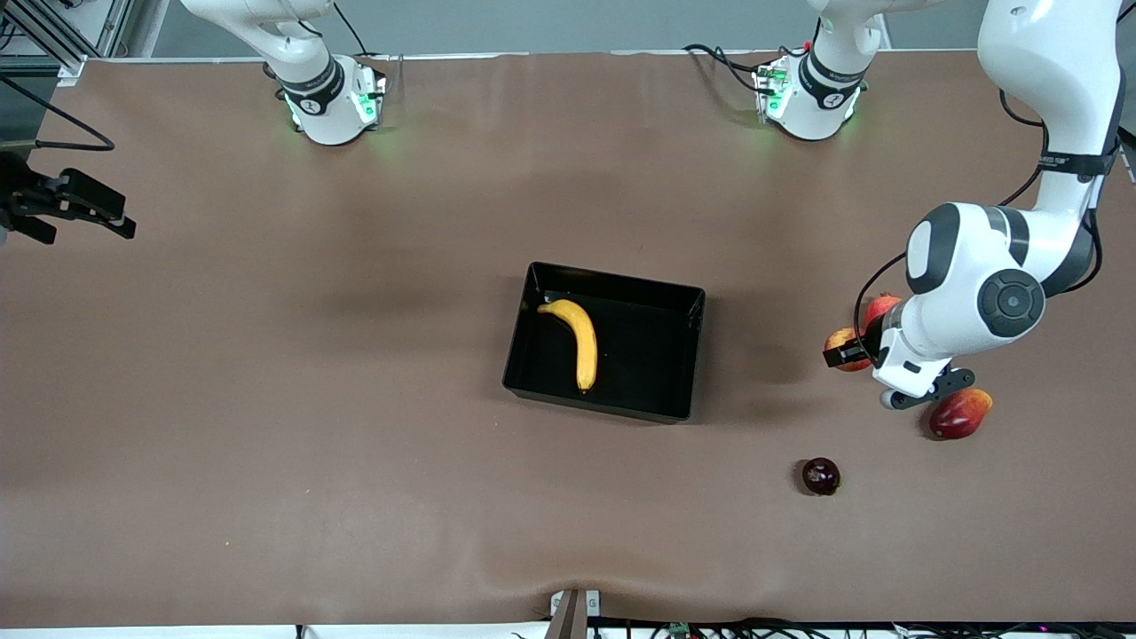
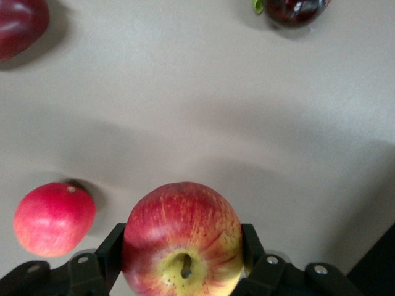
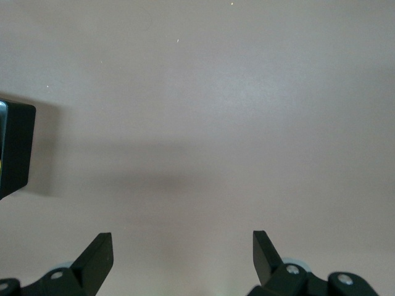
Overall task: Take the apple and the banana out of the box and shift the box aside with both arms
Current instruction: 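Lower the apple onto the table beside the fruits, open the left gripper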
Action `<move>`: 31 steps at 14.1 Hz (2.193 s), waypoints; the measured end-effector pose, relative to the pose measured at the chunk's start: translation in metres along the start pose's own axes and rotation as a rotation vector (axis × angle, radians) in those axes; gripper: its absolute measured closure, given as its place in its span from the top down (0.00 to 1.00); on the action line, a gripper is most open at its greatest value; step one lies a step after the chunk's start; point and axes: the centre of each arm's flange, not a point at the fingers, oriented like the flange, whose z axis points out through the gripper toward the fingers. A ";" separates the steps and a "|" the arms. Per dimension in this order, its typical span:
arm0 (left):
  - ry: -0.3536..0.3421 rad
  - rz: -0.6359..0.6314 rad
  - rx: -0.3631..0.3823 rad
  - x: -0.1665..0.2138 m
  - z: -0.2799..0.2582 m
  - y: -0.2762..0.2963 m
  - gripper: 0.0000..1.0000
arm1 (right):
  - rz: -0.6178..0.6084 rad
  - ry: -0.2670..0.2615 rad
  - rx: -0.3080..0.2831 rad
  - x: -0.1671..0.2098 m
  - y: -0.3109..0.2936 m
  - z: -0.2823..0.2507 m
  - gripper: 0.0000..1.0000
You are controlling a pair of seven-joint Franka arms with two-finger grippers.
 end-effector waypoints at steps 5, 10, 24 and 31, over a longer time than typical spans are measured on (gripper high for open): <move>0.074 -0.001 -0.050 -0.009 0.055 -0.004 0.78 | 0.000 0.000 0.000 0.000 0.000 0.000 1.00; 0.111 -0.006 -0.086 -0.015 0.099 -0.008 0.78 | 0.000 0.000 0.000 0.000 0.000 0.000 1.00; 0.082 0.002 -0.042 -0.009 0.022 0.000 1.00 | 0.000 0.000 0.000 0.000 0.000 0.000 1.00; 0.051 0.047 -0.029 -0.025 -0.045 0.045 1.00 | 0.000 0.000 0.000 0.000 0.000 0.000 1.00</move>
